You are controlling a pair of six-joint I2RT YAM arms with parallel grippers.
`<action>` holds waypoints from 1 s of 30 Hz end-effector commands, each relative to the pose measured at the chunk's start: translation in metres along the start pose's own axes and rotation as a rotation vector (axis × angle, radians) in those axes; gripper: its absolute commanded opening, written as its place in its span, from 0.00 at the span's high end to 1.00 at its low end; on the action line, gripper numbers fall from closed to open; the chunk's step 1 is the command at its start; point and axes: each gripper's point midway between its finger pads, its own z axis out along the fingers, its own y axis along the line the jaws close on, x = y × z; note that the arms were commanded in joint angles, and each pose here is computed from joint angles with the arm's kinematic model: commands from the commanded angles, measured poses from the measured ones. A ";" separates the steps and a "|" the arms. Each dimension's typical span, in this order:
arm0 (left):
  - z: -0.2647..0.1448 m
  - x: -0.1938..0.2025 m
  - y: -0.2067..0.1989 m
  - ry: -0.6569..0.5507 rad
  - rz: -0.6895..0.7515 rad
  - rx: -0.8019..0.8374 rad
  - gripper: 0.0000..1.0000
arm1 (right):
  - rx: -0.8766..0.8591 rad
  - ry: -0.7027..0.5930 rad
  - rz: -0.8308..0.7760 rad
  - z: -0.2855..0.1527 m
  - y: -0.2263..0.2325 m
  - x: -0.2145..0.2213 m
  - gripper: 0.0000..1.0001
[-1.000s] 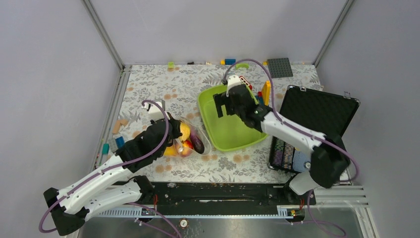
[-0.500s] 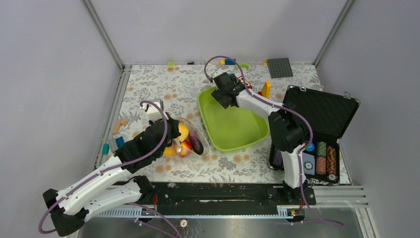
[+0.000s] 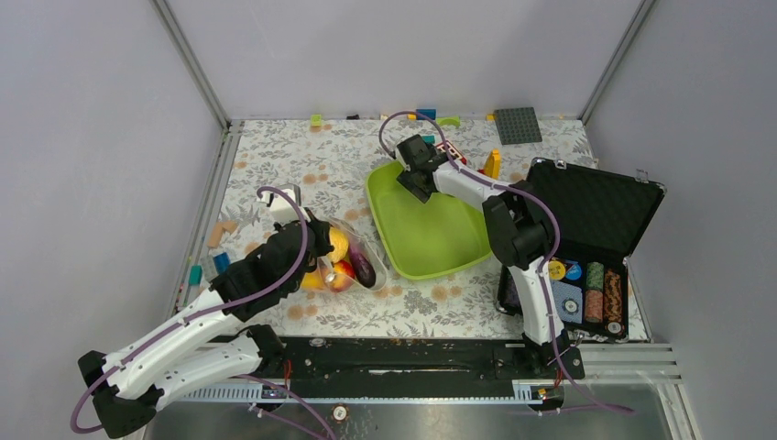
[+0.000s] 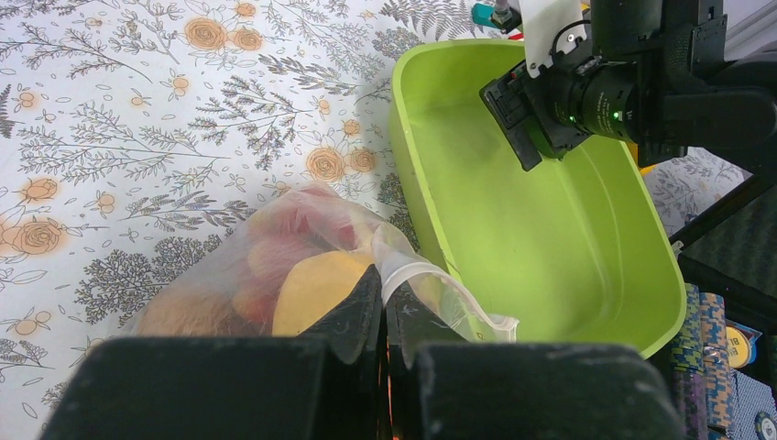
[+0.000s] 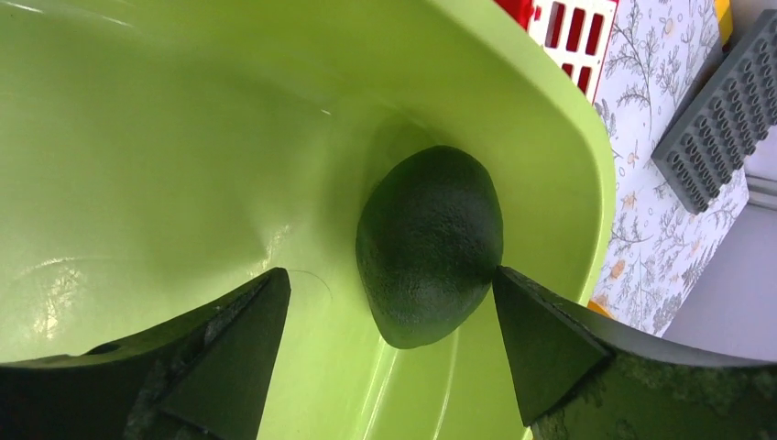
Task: Place the food in the zip-top bag and seal the zipper
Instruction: Pick up the fake fruit from the bin.
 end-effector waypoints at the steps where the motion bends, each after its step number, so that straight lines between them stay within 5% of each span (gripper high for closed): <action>1: -0.002 -0.018 -0.008 -0.064 -0.047 0.029 1.00 | -0.029 -0.020 -0.017 -0.004 -0.008 -0.015 0.12; 19: 0.002 -0.016 -0.009 -0.058 -0.034 0.017 1.00 | 0.026 0.080 -0.138 0.021 -0.014 0.005 0.16; 30: 0.001 -0.015 -0.010 -0.057 -0.035 0.021 1.00 | 0.080 0.060 -0.100 0.016 -0.024 0.004 0.32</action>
